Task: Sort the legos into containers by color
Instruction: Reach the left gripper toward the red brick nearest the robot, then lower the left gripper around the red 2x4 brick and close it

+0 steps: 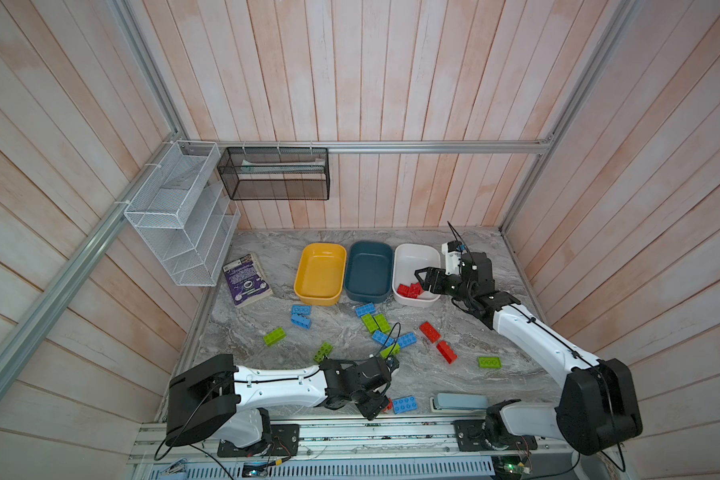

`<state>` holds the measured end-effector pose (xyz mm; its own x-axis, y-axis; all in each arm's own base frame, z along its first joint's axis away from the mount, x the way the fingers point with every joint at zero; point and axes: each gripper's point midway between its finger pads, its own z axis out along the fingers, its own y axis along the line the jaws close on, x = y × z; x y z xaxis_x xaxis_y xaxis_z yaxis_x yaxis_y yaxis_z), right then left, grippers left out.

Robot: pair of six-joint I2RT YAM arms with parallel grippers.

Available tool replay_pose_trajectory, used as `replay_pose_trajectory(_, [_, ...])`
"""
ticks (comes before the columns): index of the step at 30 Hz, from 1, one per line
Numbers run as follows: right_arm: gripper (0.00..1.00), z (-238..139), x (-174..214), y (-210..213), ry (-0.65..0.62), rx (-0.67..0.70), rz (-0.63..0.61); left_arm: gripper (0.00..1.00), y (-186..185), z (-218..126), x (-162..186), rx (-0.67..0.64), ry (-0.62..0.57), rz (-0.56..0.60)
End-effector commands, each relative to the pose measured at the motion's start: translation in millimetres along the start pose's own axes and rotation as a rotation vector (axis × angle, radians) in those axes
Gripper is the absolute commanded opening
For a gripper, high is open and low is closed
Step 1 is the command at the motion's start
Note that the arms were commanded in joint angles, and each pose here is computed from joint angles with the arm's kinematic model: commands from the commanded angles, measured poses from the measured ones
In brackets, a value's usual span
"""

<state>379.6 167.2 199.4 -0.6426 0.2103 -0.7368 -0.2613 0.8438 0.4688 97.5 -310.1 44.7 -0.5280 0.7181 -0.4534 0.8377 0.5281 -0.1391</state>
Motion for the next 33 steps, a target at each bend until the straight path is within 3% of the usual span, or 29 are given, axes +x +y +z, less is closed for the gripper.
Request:
replay_pose_trajectory(1, [0.75,3.2,3.1,-6.3,0.003,0.016,-0.006,0.75,-5.4,3.6,1.4,0.023,0.01,0.038])
replay_pose_trajectory(17, [0.75,4.5,5.4,-8.0,0.01,0.021,-0.007,0.79,-10.8,1.3,1.3,0.041,0.005,0.045])
replay_pose_trajectory(25, [0.75,2.5,5.0,-6.5,0.006,0.015,-0.006,0.74,1.8,9.0,5.1,-0.036,0.042,0.026])
replay_pose_trajectory(33, [0.75,1.5,5.1,-5.6,0.005,0.011,-0.007,0.63,28.0,1.3,-6.4,-0.161,-0.014,-0.028])
